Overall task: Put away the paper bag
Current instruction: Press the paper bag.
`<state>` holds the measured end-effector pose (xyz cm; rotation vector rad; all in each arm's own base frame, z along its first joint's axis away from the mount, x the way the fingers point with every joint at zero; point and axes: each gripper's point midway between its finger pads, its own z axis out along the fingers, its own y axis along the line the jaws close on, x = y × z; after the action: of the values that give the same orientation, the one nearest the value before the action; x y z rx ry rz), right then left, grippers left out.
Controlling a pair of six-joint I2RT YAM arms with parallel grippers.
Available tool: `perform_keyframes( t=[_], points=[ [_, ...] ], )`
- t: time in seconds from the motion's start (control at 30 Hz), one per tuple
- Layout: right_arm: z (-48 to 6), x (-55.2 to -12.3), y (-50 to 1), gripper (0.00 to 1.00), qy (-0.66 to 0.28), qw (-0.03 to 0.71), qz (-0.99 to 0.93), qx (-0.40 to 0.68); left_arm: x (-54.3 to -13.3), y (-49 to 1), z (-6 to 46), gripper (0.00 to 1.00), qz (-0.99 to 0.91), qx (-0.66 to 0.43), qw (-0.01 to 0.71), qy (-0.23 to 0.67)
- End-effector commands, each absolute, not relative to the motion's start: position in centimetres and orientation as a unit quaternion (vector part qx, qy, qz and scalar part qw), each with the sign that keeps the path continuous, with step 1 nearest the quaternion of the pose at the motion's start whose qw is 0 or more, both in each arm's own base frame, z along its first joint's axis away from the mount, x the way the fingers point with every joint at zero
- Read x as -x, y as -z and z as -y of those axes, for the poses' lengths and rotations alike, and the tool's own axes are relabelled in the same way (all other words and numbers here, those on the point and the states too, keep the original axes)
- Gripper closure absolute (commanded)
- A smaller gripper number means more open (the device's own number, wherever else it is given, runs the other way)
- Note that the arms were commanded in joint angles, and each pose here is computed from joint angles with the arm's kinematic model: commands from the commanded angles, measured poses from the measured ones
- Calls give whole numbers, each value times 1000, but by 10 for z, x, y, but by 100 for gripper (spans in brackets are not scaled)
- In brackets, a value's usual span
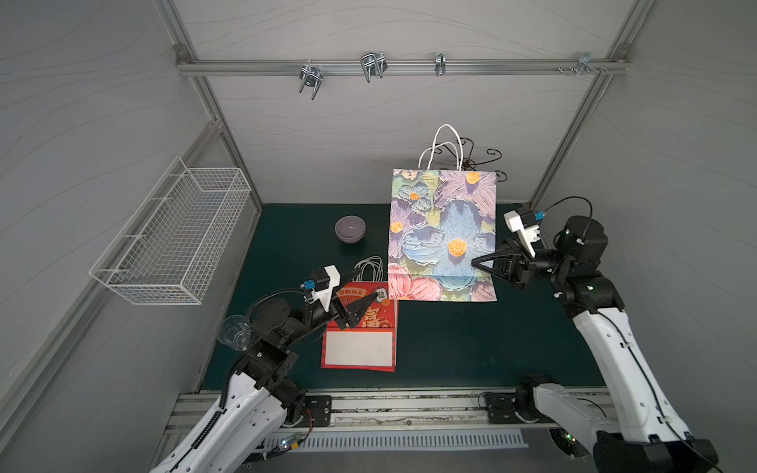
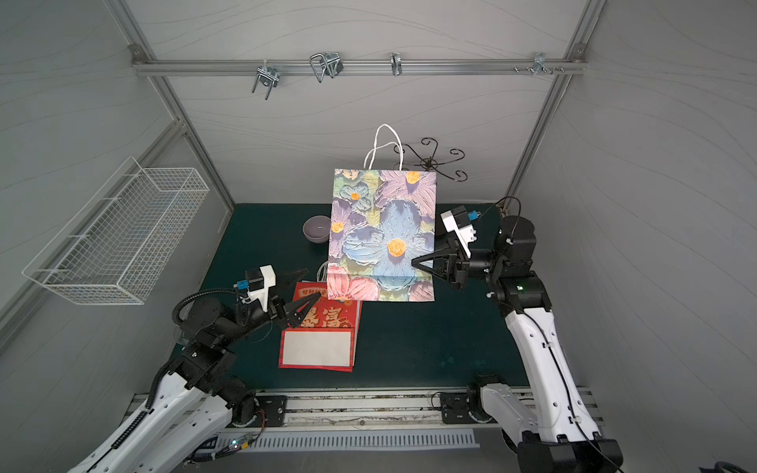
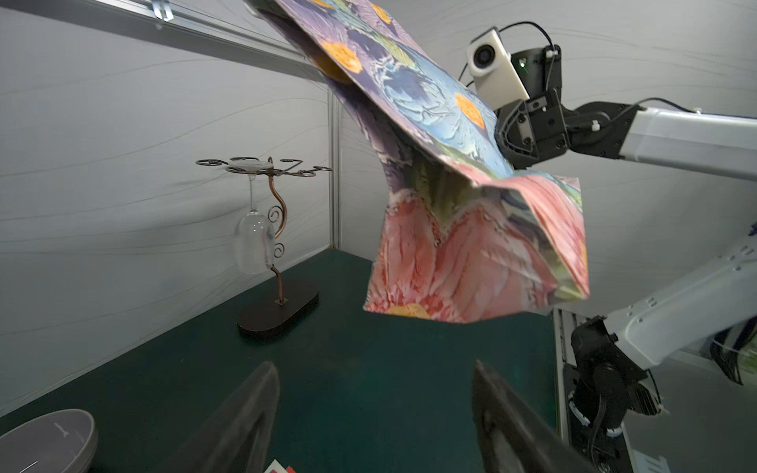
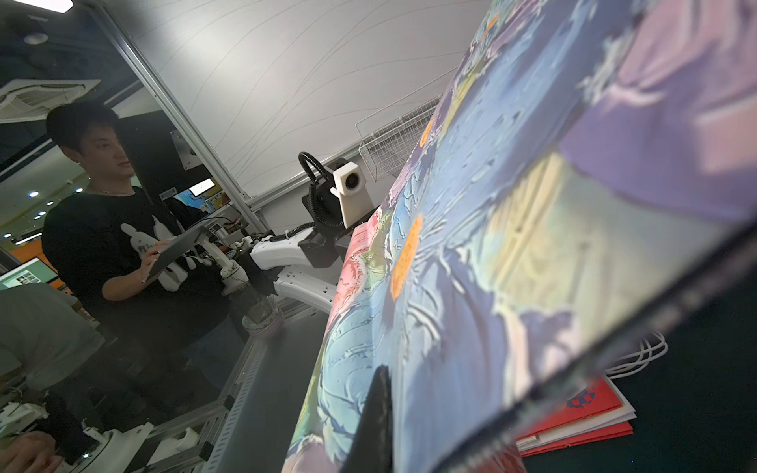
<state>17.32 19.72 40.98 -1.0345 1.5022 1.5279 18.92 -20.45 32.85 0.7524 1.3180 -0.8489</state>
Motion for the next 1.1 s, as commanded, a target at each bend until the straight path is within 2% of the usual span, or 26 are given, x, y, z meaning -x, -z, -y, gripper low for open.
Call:
perform_keyframes(
  t=[0.0,0.13,0.43,0.6,0.63,0.87,1.07],
  points=[
    [-199,-170,-425,100,-599,372,-584,403,-163,-353,219,24,-492,-412,674,367],
    [-199,-171,-429,100,-602,366,-590,394,-151,-365,234,24,-449,-446,690,352],
    [-199,-171,-434,100,-609,354,-596,384,-161,-417,230,27,-379,-392,785,295],
    [-199,-174,-434,100,-611,351,-600,380,-157,-424,237,32,-361,-404,787,297],
    [-199,-175,-434,100,-611,351,-601,378,-155,-425,239,34,-356,-406,786,300],
    [-200,-179,-430,100,-613,345,-606,372,-147,-424,254,69,-340,-445,774,296],
    [-200,-177,-429,100,-615,342,-606,372,-146,-425,260,79,-336,-456,768,299]
  ],
)
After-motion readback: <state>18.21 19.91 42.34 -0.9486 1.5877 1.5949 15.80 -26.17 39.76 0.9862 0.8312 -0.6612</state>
